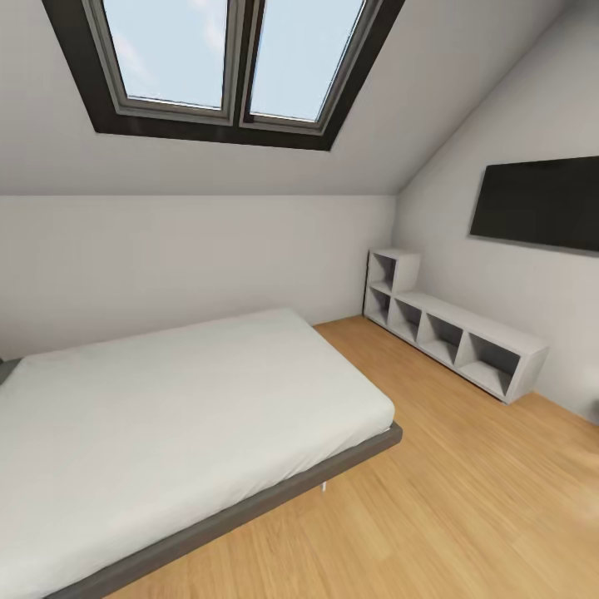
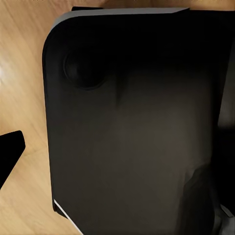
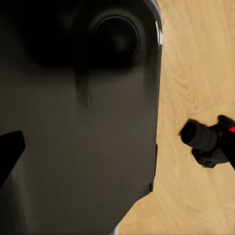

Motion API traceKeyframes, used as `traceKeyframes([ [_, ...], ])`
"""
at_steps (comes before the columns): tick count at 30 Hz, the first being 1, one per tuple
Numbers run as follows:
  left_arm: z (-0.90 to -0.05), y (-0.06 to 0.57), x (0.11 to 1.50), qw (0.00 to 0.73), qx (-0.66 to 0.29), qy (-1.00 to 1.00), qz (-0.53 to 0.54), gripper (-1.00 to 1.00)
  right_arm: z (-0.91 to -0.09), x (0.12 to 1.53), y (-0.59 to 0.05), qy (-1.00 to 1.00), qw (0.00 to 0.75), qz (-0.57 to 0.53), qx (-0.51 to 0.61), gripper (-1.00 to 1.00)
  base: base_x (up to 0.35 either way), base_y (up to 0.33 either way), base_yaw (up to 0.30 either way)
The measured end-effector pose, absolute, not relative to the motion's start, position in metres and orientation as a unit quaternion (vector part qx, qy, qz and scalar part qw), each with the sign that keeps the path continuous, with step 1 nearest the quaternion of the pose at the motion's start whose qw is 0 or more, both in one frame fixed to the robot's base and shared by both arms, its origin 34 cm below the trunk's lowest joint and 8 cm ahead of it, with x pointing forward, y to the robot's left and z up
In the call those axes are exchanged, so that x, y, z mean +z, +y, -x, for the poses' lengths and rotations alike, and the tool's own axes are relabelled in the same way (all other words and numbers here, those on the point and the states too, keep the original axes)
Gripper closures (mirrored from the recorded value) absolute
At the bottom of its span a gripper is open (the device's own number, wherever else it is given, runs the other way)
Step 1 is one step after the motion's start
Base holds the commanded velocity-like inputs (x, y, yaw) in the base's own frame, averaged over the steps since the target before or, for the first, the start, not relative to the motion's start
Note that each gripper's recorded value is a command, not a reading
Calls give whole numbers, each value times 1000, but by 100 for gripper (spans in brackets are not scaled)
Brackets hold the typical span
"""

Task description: Attach the digital camera to the camera tripod in the bedroom.

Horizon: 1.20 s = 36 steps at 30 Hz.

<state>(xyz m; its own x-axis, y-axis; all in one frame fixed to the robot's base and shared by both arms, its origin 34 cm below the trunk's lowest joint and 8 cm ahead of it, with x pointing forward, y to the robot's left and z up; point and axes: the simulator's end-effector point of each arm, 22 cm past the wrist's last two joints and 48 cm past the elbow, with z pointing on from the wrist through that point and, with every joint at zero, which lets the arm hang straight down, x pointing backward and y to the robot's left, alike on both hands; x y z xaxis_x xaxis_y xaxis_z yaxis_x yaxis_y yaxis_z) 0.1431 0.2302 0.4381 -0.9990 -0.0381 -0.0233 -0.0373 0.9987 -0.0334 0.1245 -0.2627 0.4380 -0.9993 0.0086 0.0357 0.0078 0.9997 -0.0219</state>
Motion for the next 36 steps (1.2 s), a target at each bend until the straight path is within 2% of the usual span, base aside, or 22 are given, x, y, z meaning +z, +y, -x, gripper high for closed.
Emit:
traceKeyframes([
  [14, -145, 230, 438, 14, -17, 1000, 19, -100, -125, 438, -261, -1000, 17, 7, 10, -100, 31, 0, -55],
  [36, -144, 230, 438, 13, -17, 1000, 19, -100, -130, 438, -262, -1000, 4, 5, 10, -100, 301, 0, -1],
])
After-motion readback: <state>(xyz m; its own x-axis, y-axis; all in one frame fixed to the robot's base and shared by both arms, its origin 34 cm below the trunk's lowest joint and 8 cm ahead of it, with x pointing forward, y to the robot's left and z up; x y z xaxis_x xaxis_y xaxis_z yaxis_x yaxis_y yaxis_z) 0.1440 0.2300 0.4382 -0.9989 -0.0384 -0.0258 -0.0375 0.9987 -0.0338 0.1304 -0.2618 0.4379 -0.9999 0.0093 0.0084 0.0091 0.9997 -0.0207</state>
